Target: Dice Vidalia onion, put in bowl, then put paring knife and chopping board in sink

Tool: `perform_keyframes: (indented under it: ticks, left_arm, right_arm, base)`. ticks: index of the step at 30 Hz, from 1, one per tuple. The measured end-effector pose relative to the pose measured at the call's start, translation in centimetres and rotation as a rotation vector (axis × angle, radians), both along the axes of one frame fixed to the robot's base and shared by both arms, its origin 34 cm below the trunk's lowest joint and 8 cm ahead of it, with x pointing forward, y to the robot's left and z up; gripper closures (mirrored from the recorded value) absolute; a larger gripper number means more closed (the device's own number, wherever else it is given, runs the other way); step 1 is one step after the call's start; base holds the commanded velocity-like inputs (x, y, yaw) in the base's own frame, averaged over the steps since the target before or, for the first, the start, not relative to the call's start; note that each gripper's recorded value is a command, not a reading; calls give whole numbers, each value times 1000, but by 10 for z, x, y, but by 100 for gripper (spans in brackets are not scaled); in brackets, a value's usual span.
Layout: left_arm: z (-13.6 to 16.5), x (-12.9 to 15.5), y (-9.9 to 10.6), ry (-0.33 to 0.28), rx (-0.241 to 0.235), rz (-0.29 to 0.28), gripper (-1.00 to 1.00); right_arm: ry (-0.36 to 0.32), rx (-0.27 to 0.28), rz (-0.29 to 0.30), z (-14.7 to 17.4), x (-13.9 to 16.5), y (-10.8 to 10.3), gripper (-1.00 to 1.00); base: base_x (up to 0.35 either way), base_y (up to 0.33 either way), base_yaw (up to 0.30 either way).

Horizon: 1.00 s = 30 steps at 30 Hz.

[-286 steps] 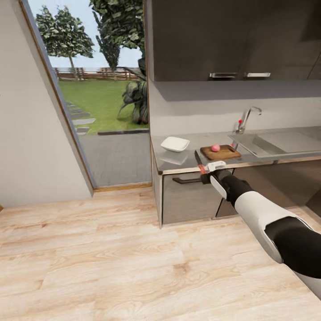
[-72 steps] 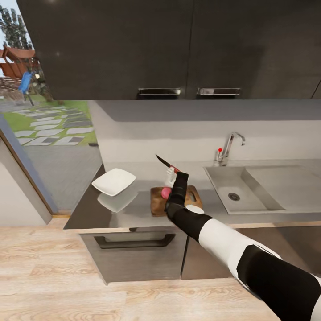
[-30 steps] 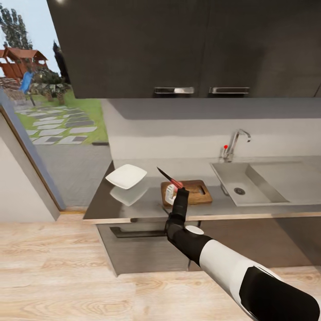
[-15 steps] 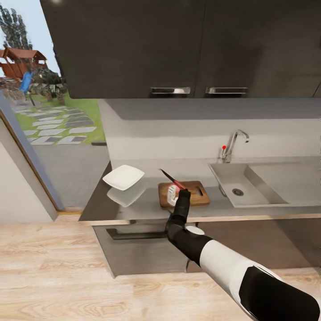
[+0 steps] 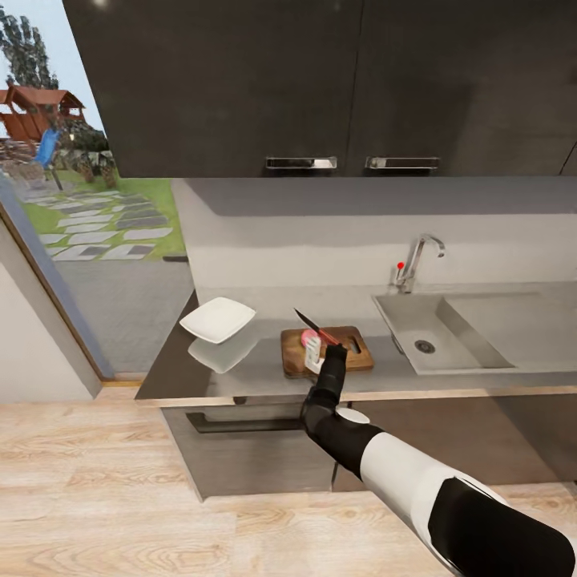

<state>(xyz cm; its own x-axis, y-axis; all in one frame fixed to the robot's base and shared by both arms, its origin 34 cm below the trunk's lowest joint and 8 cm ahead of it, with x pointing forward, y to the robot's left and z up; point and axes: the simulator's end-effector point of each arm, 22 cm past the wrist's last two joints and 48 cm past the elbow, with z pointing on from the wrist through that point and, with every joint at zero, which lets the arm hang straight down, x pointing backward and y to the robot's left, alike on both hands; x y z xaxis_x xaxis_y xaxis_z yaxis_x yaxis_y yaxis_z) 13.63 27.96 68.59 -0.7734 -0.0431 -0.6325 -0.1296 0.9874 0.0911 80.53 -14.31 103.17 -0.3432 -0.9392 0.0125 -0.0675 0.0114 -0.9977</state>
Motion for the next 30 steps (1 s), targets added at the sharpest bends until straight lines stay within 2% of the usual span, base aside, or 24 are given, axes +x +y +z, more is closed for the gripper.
perform_keyframes:
  ticks: [5,12,15,30]
  left_arm:
    - [0,0,0,0,0,0,-100]
    - [0,0,0,0,0,0,-100]
    - [0,0,0,1,0,0,-100]
    - [0,-1,0,3,0,0,-100]
  right_arm:
    - [10,-10,-8,-5,-1,-5,100]
    - [40,22,-35,-14,-4,-11,100]
    - [39,-18,-26,-17,-9,-9,100]
    - [39,-21,-25,-17,-9,-9,100]
  base:
    - [0,0,0]
    - [7,13,0]
    - [3,6,0]
    - [0,0,0]
